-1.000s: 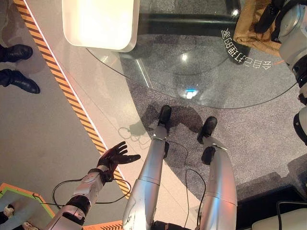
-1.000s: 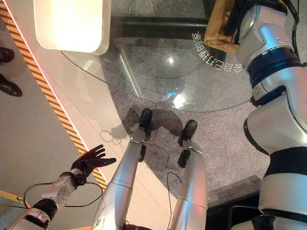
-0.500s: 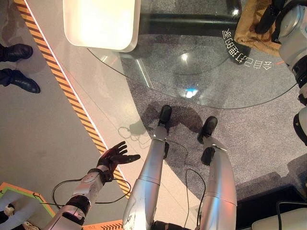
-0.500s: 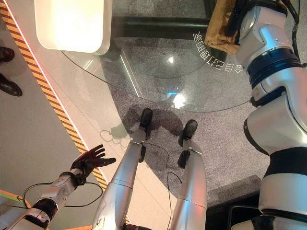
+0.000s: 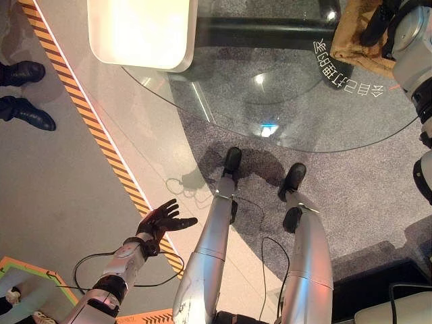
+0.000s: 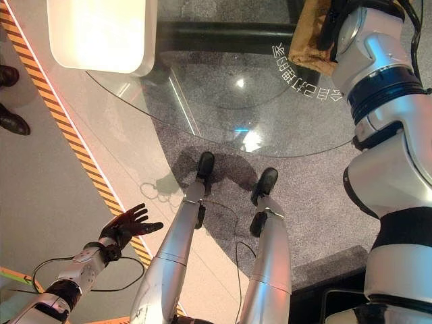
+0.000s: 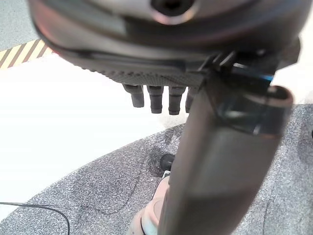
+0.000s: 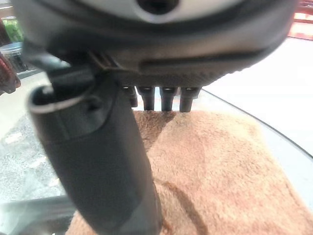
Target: Wipe the table with a cloth and put it in the basket.
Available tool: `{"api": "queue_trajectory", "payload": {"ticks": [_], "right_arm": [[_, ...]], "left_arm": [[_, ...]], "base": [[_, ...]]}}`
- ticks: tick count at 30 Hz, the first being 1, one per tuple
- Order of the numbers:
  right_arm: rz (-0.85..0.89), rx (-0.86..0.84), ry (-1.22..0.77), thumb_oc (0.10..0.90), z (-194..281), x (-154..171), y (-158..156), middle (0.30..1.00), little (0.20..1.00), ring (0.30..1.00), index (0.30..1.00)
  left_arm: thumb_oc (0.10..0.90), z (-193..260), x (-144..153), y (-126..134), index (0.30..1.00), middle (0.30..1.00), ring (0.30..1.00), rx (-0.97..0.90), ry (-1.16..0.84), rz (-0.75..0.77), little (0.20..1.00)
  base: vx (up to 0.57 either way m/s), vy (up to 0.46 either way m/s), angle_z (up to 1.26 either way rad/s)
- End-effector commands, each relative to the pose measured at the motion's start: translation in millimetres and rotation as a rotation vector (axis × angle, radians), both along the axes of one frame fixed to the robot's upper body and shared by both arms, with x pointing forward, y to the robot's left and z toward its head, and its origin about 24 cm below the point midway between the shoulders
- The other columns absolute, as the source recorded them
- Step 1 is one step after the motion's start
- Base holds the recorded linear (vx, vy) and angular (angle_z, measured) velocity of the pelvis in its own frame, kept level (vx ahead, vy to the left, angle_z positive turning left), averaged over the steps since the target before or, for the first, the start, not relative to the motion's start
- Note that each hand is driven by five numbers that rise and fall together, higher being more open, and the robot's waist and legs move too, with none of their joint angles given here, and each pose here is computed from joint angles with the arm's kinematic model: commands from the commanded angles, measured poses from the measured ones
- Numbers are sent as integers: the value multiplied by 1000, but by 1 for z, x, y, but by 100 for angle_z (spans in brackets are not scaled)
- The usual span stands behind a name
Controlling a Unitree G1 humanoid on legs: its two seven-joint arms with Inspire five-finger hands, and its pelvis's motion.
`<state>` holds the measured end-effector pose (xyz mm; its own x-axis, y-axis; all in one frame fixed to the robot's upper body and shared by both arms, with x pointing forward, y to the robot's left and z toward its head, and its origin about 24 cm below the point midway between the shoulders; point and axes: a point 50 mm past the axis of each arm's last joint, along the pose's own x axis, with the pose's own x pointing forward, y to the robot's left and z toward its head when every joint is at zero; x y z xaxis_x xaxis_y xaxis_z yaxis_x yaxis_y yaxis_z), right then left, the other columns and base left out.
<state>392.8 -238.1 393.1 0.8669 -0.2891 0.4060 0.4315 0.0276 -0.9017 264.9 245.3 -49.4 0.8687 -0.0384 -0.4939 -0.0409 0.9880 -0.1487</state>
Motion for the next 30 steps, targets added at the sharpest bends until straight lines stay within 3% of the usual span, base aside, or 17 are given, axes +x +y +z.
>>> {"api": "queue_trajectory", "payload": {"ticks": [1,30], "right_arm": [[-118,-86,-53,100,11,-14,-29,300,200,300,300],[-95,-106,-62,100,14,-13,-22,300,200,300,300]], "left_arm": [[800,-17,-34,28,900,900,900,37,87,58,900],[800,-14,-31,29,900,900,900,38,83,51,900]], "base": [[0,0,0],[0,0,0]]}}
